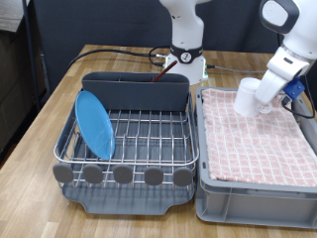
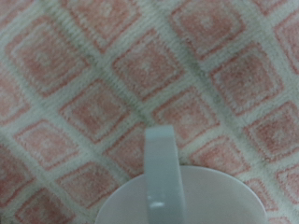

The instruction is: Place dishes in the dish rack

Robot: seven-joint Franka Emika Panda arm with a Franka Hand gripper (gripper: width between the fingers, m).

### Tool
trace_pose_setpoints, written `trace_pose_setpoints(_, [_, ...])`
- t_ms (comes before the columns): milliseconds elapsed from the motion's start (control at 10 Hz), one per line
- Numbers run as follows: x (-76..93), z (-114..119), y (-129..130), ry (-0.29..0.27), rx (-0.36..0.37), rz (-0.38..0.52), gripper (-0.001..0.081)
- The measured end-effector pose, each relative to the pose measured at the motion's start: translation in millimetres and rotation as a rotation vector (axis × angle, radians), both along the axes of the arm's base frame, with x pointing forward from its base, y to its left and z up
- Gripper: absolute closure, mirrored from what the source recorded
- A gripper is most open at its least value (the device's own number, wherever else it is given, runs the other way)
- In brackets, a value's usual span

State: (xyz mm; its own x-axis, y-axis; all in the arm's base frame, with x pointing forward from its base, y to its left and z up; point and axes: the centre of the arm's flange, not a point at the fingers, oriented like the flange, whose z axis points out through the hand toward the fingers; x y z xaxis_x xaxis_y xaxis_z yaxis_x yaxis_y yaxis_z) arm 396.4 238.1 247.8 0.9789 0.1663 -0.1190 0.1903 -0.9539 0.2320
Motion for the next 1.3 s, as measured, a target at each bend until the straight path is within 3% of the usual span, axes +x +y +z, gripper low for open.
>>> trace_pose_setpoints(100, [-0.1,-0.8,-0.5,-0.004,0.005,0.000,0.0004])
trace_pose_setpoints(200, [0.2,-0.8,-0.5,-0.008,0.009,0.000,0.0130])
trace_pose_setpoints(300, [0.7,-0.7,-0.2,-0.012,0.012,0.001,0.0130])
trace_pose_setpoints(400, [1.0,-0.7,0.1,-0.014,0.015,0.000,0.0324])
trace_pose_setpoints(500, [1.2,-0.9,0.1,-0.015,0.016,0.000,0.0324])
trace_pose_setpoints(600, [1.2,-1.3,0.1,-0.014,0.016,-0.001,0.0486])
trace_pose_setpoints(700, [1.3,-1.9,0.0,-0.013,0.017,-0.001,0.0486])
trace_pose_setpoints(800, [1.6,-2.9,-0.1,-0.012,0.019,-0.001,0.0668])
trace_pose_setpoints(900, [2.4,-3.4,-0.6,-0.011,0.021,0.001,0.0668])
trace_pose_setpoints(1000, [3.8,-2.6,-1.1,-0.012,0.023,0.002,0.0738])
trace_pose_setpoints(1300, [15.0,7.1,-3.9,-0.012,0.021,-0.011,0.0737])
